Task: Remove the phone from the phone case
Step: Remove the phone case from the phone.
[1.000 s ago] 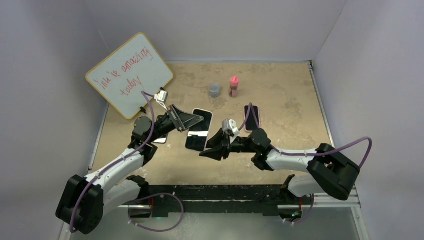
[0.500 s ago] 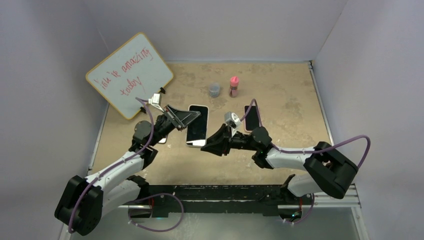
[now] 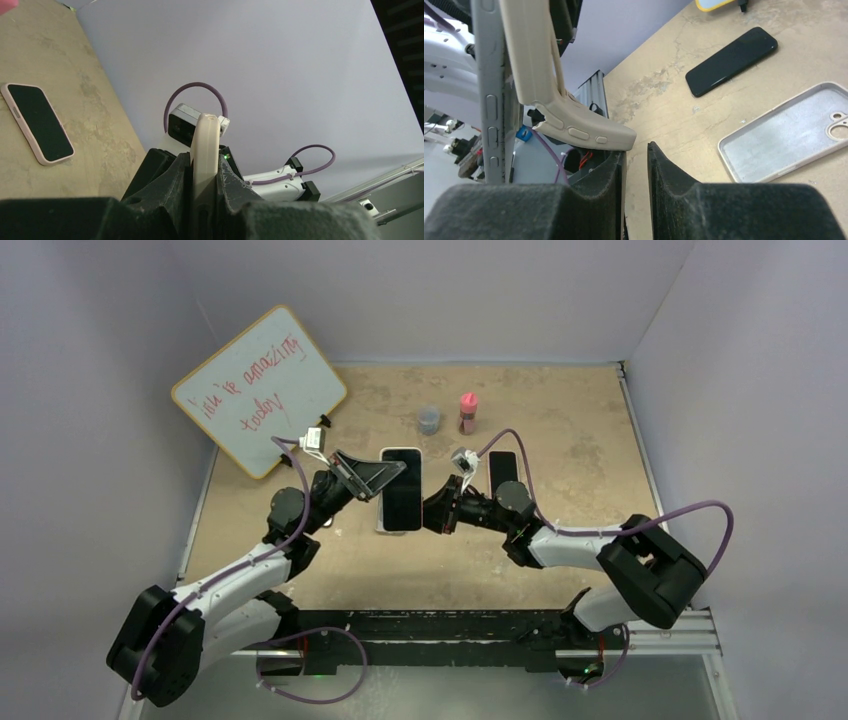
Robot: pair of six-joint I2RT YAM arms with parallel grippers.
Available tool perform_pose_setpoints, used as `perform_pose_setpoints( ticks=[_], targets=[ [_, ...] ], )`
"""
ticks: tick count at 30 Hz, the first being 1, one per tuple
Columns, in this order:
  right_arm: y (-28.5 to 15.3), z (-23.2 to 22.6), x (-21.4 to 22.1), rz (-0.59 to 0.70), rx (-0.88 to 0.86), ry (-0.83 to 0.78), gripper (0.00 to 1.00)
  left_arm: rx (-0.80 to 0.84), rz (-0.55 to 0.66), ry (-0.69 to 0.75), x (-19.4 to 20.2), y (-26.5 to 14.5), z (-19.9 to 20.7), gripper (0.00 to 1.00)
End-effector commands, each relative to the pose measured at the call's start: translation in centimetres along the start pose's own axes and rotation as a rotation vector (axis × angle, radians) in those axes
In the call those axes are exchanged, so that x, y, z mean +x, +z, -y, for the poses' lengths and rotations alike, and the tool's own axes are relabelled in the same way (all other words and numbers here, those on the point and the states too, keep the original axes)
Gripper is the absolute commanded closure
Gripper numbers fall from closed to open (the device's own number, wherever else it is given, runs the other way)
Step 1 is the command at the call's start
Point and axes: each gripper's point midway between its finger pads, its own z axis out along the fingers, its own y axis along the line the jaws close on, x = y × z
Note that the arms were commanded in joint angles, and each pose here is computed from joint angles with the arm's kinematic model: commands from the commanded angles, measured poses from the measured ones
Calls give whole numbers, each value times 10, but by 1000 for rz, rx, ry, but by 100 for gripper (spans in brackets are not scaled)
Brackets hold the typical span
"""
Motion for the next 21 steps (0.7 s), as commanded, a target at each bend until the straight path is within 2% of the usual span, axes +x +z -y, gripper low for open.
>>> perform_pose_setpoints(
  ticks=[1, 7, 13, 16, 21],
  targets=[
    [1, 41, -97, 345, 221, -40, 96, 88, -298, -131, 62, -21, 25, 100],
    [0, 11, -97, 316, 93, -104, 90, 8, -247, -54, 58, -19, 0, 100],
    [-10, -22, -93, 295, -40, -151, 72, -82, -131, 1, 42, -12, -30, 100],
    [-18, -29, -93, 314, -53, -133, 67, -92, -80, -2, 35, -9, -37, 100],
    [-25, -30, -103, 370, -23, -91, 66, -55, -67, -20, 37, 0, -32, 100]
  ],
)
